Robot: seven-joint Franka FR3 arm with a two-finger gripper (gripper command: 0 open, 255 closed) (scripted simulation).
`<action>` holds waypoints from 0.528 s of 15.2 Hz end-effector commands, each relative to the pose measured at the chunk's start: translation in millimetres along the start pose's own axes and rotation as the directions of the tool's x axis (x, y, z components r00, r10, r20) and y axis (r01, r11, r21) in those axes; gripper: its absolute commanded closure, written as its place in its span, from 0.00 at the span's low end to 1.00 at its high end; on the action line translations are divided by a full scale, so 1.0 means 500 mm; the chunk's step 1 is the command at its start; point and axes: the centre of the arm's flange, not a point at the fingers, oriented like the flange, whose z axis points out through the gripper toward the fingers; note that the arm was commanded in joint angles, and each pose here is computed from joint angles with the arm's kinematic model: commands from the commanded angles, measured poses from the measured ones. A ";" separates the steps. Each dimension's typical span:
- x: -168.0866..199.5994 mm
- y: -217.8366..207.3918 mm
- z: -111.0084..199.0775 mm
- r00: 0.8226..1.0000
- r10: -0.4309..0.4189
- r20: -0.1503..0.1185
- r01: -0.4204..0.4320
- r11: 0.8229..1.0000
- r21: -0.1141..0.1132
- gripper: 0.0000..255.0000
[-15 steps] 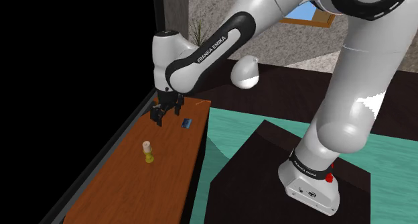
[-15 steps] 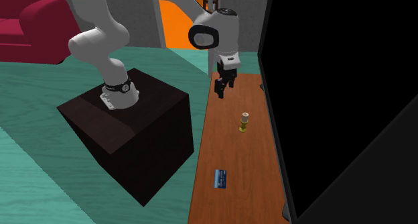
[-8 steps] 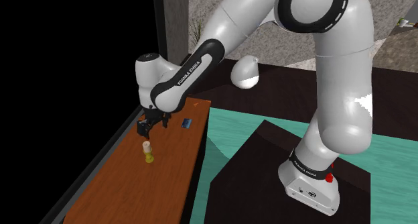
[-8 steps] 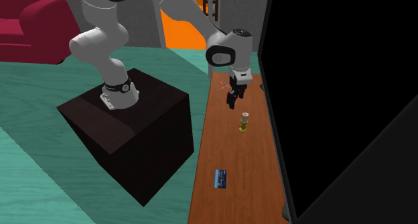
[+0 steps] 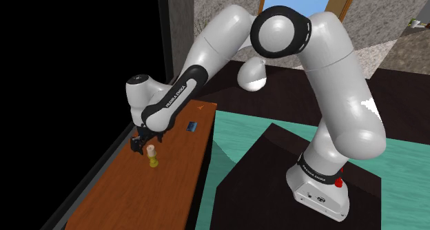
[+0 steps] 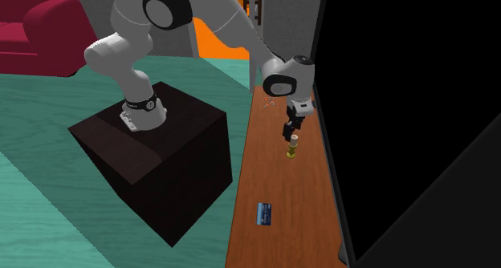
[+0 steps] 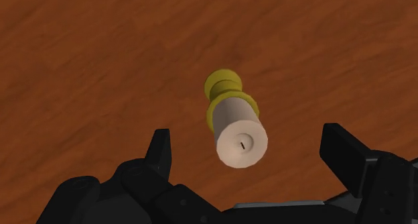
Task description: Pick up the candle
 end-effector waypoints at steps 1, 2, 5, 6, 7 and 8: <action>0.002 0.000 0.020 1.000 0.001 0.000 -0.001 1.000 0.000 0.00; 0.002 0.001 0.031 1.000 0.001 0.000 -0.001 1.000 0.000 0.00; 0.001 0.001 0.069 1.000 0.001 0.000 -0.001 1.000 0.000 0.00; 0.001 0.001 0.069 1.000 0.001 0.000 -0.001 1.000 0.000 0.00; 0.001 0.001 0.069 1.000 0.001 0.000 -0.001 1.000 0.000 0.00; -0.001 0.002 0.069 1.000 0.001 0.000 -0.001 1.000 0.000 1.00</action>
